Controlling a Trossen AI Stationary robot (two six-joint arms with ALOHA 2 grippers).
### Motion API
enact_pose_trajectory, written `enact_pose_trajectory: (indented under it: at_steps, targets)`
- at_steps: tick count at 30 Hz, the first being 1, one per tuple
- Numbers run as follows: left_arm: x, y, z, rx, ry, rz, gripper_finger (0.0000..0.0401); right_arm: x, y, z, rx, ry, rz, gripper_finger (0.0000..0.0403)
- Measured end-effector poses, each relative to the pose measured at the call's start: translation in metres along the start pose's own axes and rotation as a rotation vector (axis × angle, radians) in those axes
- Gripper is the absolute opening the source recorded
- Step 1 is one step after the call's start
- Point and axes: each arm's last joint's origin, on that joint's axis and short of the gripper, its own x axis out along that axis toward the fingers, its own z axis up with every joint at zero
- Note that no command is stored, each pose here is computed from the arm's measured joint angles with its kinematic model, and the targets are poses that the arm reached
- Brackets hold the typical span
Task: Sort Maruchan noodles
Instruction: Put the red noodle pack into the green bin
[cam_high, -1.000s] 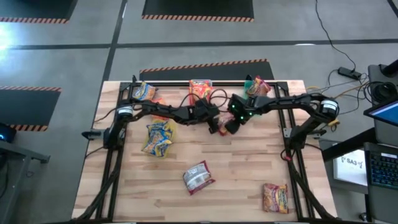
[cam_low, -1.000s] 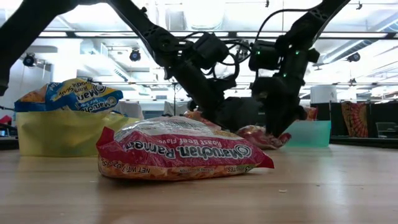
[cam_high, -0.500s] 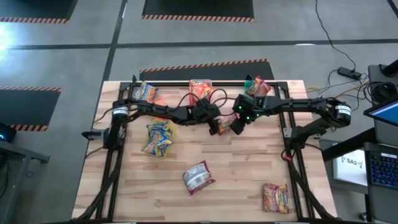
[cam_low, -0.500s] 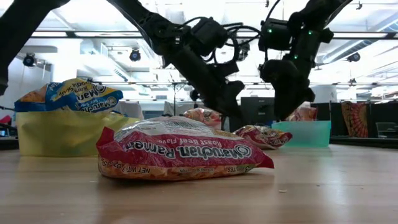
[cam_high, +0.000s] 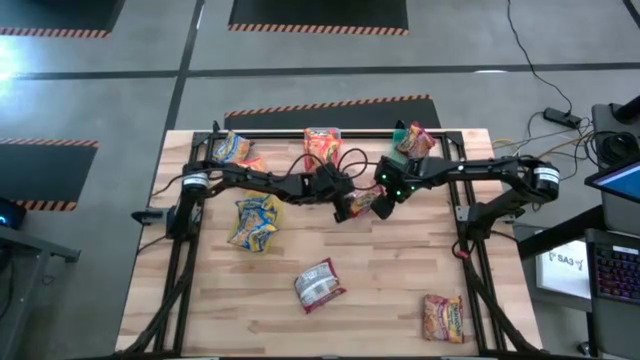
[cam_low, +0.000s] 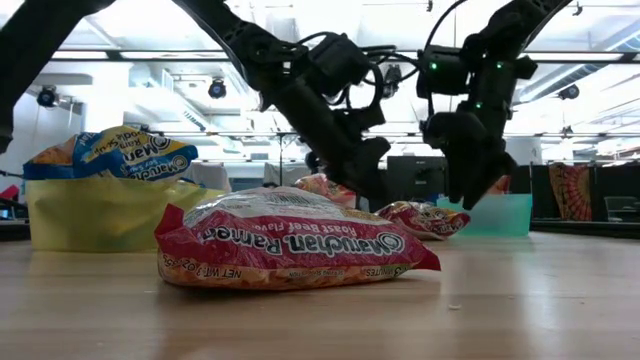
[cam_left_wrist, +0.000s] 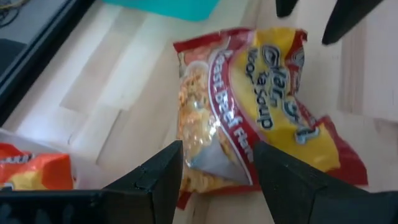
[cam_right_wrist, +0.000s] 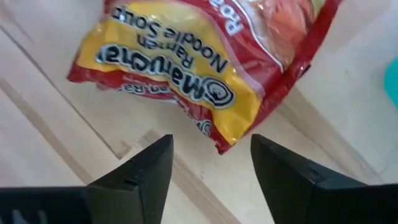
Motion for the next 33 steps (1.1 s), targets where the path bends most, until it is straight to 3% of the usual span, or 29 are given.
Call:
enact_pose_trajectory:
  at_steps: [11, 22, 33]
  targets:
    - [0.005, 0.001, -0.023, 0.003, 0.056, 0.004, 0.0181, 0.018, -0.01, -0.015, 0.008, -0.012, -0.014, 0.0226]
    - [0.014, 0.012, -0.037, -0.037, 0.072, 0.026, 0.0181, 0.016, -0.011, -0.012, 0.007, -0.171, 0.059, 0.0226]
    - [0.016, 0.012, -0.038, -0.037, 0.075, 0.029, 0.018, 0.026, -0.034, -0.021, 0.179, -0.358, 0.18, 0.0226]
